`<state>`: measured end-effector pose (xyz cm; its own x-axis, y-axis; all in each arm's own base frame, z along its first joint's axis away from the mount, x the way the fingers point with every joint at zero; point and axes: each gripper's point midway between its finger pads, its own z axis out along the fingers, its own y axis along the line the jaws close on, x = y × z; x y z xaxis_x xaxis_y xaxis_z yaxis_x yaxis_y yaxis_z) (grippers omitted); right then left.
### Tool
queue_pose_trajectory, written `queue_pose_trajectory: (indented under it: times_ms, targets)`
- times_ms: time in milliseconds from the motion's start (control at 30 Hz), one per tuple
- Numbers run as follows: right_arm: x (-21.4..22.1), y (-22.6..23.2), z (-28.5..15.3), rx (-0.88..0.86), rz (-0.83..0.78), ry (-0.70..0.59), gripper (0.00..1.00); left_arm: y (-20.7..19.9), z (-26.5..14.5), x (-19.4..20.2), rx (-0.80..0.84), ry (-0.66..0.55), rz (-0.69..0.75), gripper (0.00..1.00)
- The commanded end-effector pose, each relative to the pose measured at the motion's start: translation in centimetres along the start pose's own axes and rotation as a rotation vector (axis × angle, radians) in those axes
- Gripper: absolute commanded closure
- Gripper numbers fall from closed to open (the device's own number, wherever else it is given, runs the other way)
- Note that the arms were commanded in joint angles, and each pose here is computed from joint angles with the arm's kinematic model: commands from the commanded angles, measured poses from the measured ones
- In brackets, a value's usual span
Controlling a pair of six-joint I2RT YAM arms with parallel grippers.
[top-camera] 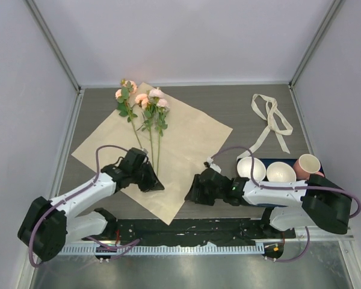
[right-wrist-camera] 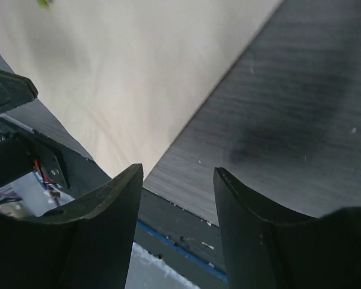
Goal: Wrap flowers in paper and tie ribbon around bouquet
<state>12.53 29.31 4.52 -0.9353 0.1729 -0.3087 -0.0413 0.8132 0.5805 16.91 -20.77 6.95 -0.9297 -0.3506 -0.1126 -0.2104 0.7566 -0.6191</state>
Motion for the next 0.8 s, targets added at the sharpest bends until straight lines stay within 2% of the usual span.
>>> queue_pose_trajectory:
  times_ms: [0, 67, 167, 367, 500, 767]
  targets:
    - [1.6, 3.5, -0.3, -0.126, 0.341, 0.061, 0.44, 3.5, 1.8, 1.2, -0.180, -0.029, -0.009, 0.99]
    - [2.0, 4.0, 0.3, -0.129, 0.370, 0.066, 0.44, 4.7, 2.5, 2.0, -0.242, 0.001, -0.008, 1.00]
    - [2.4, 4.2, 1.0, -0.072, 0.374, 0.055, 0.43, 5.8, 3.0, 2.0, -0.300, -0.022, -0.007, 1.00]
    - [3.6, 2.4, 2.6, -0.016, 0.475, 0.057, 0.42, 7.1, 3.4, 2.2, -0.322, -0.069, -0.026, 1.00]
    - [3.3, 2.1, 3.4, 0.003, 0.471, 0.020, 0.40, 7.7, 3.5, 2.6, -0.318, -0.072, -0.042, 1.00]
    - [3.8, 4.9, 4.9, -0.091, 0.444, 0.060, 0.37, 8.4, 3.3, 3.0, -0.304, -0.079, -0.048, 1.00]
